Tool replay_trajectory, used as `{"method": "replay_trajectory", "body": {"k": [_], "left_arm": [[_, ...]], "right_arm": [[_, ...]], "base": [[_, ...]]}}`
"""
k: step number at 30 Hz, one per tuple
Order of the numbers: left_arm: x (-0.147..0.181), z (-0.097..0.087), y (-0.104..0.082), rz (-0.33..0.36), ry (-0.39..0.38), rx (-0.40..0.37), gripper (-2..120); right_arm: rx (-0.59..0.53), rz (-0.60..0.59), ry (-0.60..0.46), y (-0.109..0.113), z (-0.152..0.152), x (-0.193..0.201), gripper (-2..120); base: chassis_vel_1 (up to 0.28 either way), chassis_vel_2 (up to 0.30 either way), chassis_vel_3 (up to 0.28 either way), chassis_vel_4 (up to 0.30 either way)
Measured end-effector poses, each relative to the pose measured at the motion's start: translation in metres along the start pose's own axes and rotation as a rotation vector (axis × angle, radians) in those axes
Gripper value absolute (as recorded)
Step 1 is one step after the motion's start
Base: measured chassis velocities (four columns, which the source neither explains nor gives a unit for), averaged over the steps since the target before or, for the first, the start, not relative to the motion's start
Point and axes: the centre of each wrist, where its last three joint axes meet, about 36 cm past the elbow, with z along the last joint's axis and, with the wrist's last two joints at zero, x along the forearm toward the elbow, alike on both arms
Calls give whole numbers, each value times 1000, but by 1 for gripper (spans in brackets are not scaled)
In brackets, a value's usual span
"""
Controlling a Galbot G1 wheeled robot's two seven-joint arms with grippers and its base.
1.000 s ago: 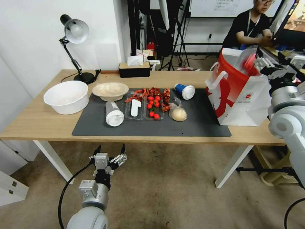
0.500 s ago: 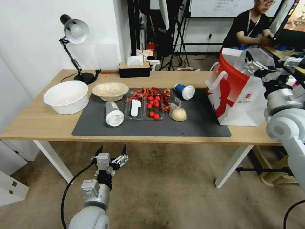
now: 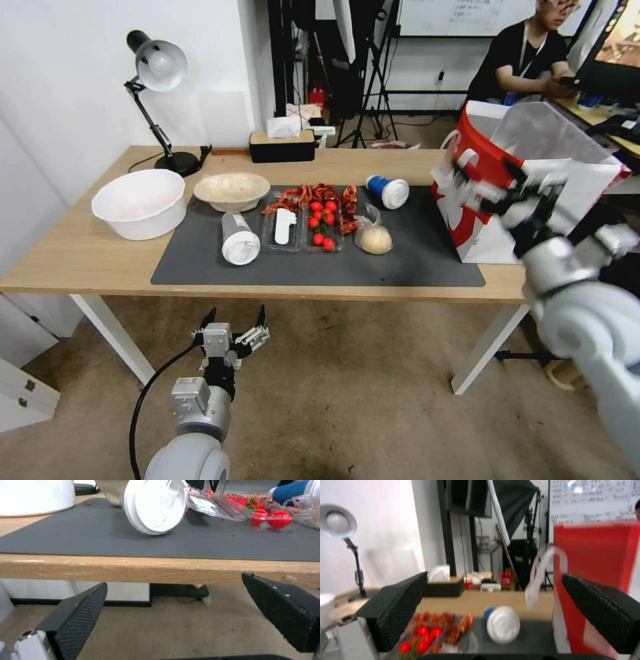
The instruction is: Pick up the trash from the table and place it into the takeout bag.
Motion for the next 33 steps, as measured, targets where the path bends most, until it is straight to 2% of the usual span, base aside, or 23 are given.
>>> {"method": "replay_trajectory", "body": {"k": [4,7,8,12,24,33], "left_arm": [[0,0,0,2,-1,1,100],[0,0,1,5,-1,3,100],[0,0,1,5,-1,3,100],[0,1,1,7,-1,5,100],[-1,6,1,19,-3,8,100],[-2,10,3,16,7,5,100]], "right_arm": [[-15,32,13,15,19,24,100],[-35,74,13,34,50,55,100],[-35,74,13,34,50,55,100],[-46,131,25,54,83,89,100],[-60,175,56,60,126,120,100],[-63,164,91,58,138,127,100]], "base": [[0,0,0,0],[0,0,0,0],[0,0,0,0],[0,0,0,0],[0,0,0,0],[0,0,0,0]]}}
